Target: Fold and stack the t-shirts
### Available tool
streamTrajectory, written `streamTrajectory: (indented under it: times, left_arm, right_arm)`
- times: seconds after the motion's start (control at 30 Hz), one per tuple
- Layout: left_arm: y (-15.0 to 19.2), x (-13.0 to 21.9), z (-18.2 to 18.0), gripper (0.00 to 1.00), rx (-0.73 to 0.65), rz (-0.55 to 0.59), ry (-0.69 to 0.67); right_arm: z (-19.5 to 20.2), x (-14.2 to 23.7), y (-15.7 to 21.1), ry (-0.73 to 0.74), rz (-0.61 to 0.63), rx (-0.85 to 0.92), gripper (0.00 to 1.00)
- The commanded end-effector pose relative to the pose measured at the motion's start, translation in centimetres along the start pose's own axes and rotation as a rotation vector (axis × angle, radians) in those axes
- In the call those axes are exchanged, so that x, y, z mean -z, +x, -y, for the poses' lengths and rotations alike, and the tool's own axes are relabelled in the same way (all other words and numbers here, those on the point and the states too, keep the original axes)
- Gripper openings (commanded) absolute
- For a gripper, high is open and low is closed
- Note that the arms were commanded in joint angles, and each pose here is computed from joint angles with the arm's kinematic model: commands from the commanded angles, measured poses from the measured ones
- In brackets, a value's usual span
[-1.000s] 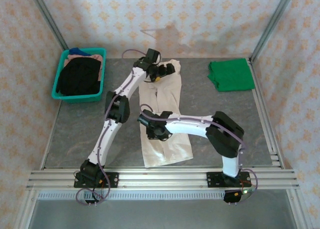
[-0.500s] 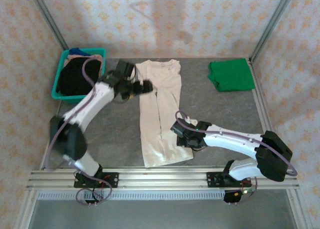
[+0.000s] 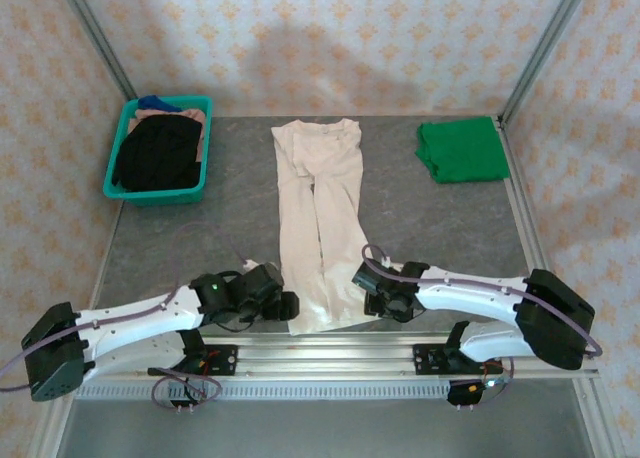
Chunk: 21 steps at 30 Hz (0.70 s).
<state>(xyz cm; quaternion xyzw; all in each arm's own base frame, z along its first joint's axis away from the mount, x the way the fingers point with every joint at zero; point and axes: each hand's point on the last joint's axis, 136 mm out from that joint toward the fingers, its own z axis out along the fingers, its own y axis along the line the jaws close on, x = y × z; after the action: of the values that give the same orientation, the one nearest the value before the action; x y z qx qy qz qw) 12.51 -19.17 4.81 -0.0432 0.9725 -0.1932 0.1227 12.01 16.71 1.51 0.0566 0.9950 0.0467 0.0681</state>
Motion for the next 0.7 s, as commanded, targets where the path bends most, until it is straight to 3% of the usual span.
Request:
streamTrajectory:
  times: [0.0, 0.3, 0.43, 0.67]
  left_arm:
    - [-0.5, -1.3, 1.9, 0.82, 0.065, 0.075, 0.044]
    - [1.4, -3.8, 3.6, 0.66, -0.001, 0.028, 0.019]
    - [1.5, -3.9, 4.5, 0.55, -0.032, 0.026, 0.031]
    - [1.8, -3.6, 4.3, 0.17, -0.032, 0.027, 0.052]
  right_arm:
    - [-1.4, -0.2, -0.2, -0.041, 0.005, -0.008, 0.52]
    - [-2.6, 0.2, -0.6, -0.083, 0.014, -0.005, 0.38]
    - [-3.1, 0.8, -0.9, -0.093, 0.019, 0.006, 0.33]
    - [-4.0, 1.9, -1.2, -0.103, 0.014, 0.028, 0.20]
